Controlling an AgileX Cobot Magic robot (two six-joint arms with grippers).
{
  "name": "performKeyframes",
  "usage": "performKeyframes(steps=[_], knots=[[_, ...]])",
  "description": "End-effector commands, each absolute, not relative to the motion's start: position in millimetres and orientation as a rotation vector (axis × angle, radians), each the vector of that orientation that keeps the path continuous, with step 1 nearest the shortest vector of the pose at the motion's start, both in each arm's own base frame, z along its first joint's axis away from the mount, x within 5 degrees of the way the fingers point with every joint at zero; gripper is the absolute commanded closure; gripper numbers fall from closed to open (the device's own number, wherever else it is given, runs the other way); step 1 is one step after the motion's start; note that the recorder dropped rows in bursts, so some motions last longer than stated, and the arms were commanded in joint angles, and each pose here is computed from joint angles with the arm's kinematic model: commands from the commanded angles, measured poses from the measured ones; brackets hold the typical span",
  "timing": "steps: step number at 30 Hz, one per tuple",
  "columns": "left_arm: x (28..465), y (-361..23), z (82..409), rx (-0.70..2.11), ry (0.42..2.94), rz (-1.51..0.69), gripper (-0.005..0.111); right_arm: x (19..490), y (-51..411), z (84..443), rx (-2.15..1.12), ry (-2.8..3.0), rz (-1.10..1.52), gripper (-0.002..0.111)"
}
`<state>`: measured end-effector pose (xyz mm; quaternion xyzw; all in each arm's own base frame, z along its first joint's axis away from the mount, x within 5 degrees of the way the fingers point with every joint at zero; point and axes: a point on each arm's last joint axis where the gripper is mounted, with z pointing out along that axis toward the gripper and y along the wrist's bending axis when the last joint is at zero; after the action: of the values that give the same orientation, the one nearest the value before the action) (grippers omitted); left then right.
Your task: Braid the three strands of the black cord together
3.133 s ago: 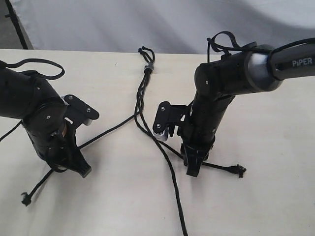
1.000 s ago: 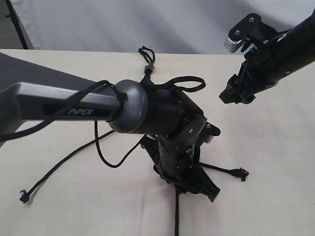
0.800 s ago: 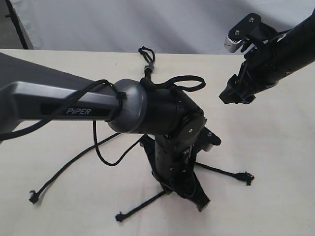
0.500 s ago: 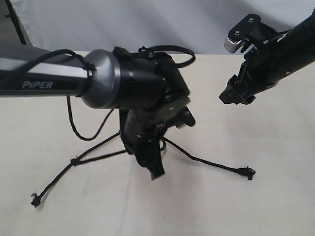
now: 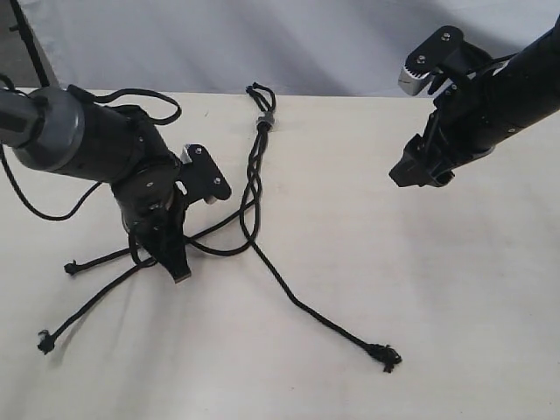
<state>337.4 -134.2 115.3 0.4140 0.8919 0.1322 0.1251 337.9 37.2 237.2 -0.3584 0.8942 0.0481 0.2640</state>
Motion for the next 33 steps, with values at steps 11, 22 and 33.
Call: performKeyframes(steps=[11,22,33], knots=[[232,-217,102,1.598,2.785,0.040,0.107,337,38,240,-0.947,2.406,0.150,0.039],[278,-166,147,1.102,2.764,0.152,0.107,335,39,239,-0.952,2.418,0.171,0.039],[279,-146,126,1.016,2.710,0.089,0.107,335,46,237,-0.925,2.423,0.298,0.039]])
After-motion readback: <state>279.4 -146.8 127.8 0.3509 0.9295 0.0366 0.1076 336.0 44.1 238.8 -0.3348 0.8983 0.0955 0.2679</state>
